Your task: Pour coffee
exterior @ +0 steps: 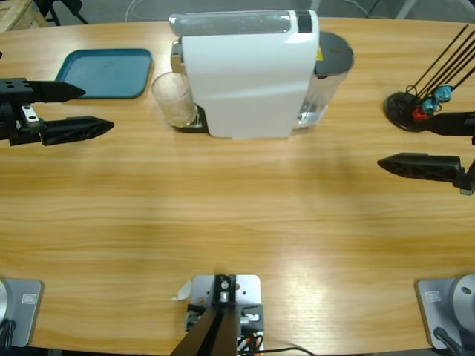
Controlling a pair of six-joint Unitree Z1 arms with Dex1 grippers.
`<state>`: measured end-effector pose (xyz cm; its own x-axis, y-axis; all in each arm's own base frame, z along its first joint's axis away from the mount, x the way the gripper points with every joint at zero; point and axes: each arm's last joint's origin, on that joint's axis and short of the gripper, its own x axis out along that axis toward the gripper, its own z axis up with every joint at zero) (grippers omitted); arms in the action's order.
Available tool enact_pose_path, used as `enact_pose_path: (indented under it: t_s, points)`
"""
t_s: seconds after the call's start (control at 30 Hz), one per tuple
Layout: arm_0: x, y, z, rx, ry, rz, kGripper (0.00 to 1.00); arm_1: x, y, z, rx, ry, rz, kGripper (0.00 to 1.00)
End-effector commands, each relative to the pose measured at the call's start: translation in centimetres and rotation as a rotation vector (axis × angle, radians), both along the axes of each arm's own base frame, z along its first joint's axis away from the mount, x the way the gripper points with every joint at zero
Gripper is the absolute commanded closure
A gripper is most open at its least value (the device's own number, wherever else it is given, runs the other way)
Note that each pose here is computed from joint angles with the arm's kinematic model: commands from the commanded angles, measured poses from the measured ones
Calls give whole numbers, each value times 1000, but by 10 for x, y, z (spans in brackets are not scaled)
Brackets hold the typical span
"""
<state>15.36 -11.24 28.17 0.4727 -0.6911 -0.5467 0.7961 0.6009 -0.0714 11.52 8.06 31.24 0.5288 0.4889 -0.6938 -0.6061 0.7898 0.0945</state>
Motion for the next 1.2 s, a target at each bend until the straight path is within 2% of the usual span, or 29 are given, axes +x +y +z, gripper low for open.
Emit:
enact_pose_path:
  t_s: [0.03, 1.0, 1.2]
  points:
    - [-10, 3, -9, 15, 27, -43, 0, 1, -2, -12, -23, 28, -32, 0]
    - [-13, 6, -10, 7, 28, -48, 0, 2, -1, -13, -22, 33, -31, 0]
    - [-4, 4, -16, 75, -33, -114, 0, 4, 1, -14, -27, 46, -26, 0]
